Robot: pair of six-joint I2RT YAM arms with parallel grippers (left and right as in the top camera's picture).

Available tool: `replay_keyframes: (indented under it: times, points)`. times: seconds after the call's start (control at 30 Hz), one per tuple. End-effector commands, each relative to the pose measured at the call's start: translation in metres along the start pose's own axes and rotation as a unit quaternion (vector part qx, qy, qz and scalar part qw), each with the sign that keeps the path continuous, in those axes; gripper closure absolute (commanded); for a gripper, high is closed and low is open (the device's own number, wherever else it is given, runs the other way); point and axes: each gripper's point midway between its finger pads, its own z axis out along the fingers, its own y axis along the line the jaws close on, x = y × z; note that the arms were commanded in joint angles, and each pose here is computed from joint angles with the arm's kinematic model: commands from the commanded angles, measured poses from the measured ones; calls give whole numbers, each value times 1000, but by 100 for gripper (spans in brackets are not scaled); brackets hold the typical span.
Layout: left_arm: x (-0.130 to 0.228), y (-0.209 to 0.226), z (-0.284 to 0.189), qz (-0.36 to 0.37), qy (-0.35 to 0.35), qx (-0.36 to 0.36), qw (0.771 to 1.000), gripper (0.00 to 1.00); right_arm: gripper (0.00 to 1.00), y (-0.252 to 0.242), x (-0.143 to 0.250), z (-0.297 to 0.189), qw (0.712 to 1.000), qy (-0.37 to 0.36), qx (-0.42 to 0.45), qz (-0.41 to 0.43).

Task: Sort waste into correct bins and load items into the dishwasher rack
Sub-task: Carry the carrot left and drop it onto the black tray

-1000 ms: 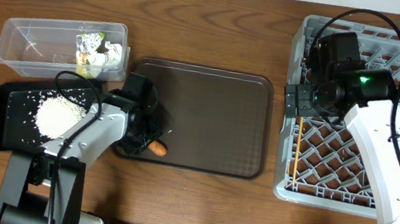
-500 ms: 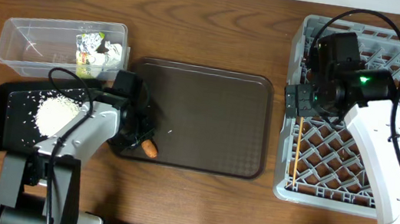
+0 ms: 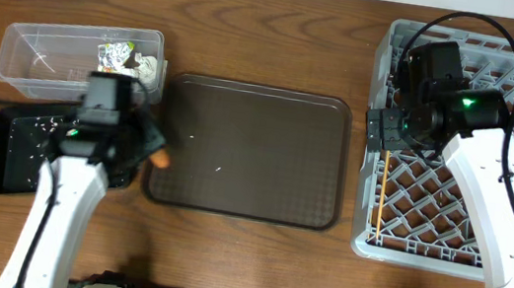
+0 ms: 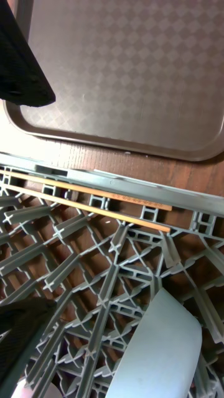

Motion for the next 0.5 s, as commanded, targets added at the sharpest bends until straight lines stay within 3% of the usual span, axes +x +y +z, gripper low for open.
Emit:
replay_keyframes:
  times: [0.0,0.27,0.47]
  points:
    - [-33,34,-16,-32,-65,-49,996,81,3,-4,1,-2,1000,-2,5,-1]
    - [-77,114,-19,-173,-105,-103,974,81,4,-6,2,-2,1000,0,10,-2]
    - [-93,162,4,-250,-99,-136,953,81,4,-6,2,-2,1000,1,10,-1]
